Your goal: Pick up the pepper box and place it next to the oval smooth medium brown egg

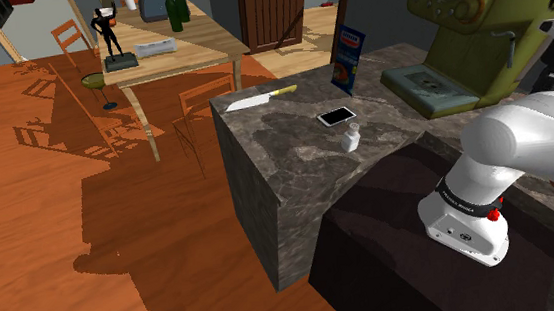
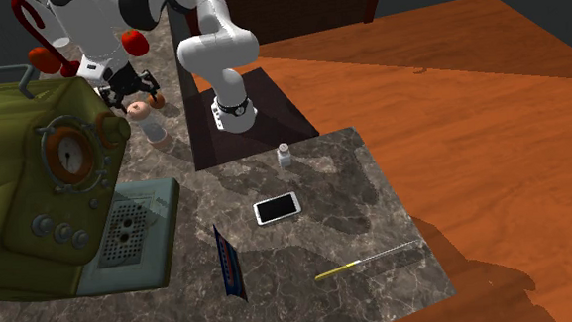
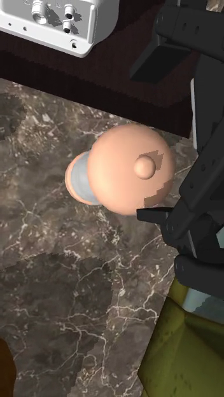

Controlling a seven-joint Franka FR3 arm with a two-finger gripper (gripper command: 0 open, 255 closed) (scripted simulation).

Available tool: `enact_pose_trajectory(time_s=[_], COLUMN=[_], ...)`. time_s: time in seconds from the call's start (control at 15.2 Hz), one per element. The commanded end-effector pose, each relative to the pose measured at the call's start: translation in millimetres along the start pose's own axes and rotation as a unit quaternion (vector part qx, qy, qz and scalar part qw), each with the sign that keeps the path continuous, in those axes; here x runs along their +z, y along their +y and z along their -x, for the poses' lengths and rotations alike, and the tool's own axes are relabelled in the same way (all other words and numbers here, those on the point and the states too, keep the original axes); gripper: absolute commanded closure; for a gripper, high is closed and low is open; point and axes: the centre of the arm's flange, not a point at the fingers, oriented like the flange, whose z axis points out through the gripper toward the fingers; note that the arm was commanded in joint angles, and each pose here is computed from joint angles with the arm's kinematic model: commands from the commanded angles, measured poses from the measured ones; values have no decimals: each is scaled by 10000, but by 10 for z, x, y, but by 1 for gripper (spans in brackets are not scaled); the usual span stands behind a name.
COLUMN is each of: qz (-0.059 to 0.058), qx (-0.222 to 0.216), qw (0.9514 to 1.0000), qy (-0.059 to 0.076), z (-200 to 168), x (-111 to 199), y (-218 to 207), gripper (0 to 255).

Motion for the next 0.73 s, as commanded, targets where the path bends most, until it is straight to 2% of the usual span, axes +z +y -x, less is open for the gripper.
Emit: enact_pose_trajectory(time_s=[0.0, 0.13, 0.66], qz=[-4, -4, -3], qx=[-2, -2, -2], qw=[10000, 10000, 10000], qy=[3, 3, 3], z=[-10, -10, -10], x=[-194, -430, -430], y=[2, 2, 2], gripper=[0, 0, 0])
